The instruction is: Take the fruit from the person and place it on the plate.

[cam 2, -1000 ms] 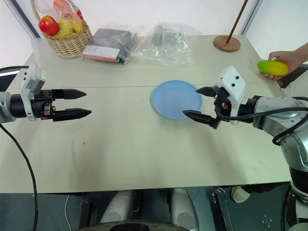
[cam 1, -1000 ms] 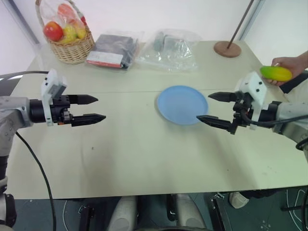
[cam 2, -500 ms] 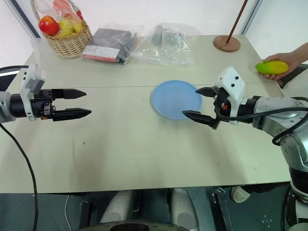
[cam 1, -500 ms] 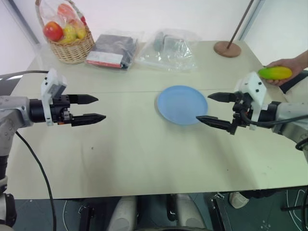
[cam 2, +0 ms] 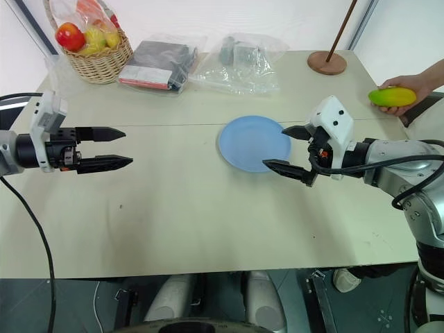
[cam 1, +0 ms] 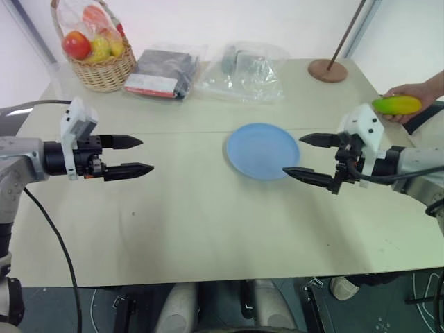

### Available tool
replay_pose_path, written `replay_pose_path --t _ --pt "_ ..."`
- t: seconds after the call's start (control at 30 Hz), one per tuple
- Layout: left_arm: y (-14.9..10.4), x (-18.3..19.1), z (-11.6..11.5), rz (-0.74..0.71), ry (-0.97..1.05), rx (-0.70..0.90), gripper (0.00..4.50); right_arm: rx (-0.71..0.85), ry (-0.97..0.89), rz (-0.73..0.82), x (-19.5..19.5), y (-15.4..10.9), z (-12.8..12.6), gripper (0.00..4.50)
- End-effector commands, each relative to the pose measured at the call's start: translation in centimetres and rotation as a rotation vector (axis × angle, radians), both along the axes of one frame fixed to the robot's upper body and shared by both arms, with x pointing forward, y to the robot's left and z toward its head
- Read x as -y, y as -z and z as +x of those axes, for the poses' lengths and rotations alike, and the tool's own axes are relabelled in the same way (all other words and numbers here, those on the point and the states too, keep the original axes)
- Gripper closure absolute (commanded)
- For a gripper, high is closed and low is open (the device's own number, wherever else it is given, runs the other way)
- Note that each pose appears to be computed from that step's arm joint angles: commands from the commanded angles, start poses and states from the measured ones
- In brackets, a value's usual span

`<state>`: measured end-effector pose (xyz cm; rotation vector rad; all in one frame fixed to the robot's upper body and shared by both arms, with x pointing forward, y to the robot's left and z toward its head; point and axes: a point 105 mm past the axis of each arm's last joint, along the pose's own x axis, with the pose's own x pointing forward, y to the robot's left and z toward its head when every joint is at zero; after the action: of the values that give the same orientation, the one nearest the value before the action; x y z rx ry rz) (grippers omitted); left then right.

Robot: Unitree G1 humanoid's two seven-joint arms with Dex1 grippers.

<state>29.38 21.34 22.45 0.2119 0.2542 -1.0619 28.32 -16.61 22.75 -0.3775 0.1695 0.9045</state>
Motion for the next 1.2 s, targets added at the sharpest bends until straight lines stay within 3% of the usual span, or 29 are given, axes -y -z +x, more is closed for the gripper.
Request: replay_pose_path --t 0.03,0.4,0.77,1.2 --pt "-1.1 0.3 -0.1 0.000 0.020 0.045 0.02 0.050 -0.008 -0.001 0.0 -1.0 0.0 0.00" --pt "-1.1 0.4 0.1 -0.010 0.009 0.058 0.02 0.057 0.018 0.029 0.0 -1.1 0.1 0.00" --pt "-1.7 0.8 0.7 -0.041 0.000 0.086 0.02 0.135 0.031 0.120 -1.7 -3.2 1.3 0.00" --pt "-1.6 1.4 1.0 -0.055 0.006 0.089 0.02 0.067 -0.016 0.409 -7.3 -8.8 4.6 0.00"
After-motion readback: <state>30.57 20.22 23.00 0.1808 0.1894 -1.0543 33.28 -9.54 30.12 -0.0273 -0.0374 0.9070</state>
